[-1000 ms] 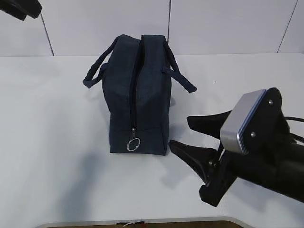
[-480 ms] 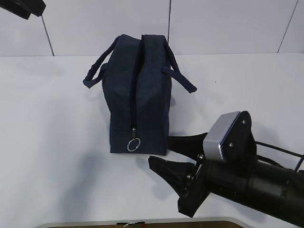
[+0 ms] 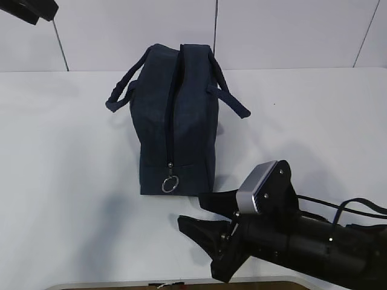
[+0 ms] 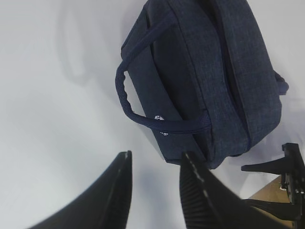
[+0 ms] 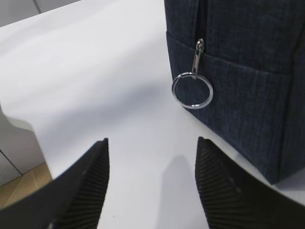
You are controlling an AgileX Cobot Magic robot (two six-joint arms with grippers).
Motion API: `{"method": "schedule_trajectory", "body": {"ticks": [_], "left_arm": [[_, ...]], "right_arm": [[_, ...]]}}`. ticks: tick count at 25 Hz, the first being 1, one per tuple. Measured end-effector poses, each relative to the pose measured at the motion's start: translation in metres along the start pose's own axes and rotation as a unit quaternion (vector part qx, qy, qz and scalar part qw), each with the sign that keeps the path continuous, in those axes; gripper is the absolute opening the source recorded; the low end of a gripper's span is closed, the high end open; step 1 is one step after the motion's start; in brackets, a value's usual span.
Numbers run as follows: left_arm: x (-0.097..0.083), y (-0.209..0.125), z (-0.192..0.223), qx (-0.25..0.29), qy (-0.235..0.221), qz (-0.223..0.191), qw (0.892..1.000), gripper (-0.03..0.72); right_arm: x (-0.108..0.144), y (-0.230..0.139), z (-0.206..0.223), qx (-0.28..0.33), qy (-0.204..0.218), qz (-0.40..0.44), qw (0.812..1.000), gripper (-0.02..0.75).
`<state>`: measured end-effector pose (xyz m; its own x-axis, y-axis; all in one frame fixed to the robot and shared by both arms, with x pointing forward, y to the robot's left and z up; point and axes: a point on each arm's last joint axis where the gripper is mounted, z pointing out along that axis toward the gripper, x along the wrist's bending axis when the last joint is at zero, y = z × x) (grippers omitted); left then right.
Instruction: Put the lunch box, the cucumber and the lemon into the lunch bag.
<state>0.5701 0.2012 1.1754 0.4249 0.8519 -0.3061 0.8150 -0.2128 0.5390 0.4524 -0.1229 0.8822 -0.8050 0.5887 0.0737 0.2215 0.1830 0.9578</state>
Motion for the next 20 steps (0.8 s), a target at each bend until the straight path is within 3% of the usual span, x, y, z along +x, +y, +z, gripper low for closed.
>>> {"method": "schedule_trajectory", "body": {"ticks": [20], "left_arm": [[0.000, 0.000, 0.000, 0.000, 0.000, 0.000, 1.000, 0.242]], "right_arm": [[-0.016, 0.013, 0.047, -0.033, 0.019, 0.025, 0.999, 0.458]]}}
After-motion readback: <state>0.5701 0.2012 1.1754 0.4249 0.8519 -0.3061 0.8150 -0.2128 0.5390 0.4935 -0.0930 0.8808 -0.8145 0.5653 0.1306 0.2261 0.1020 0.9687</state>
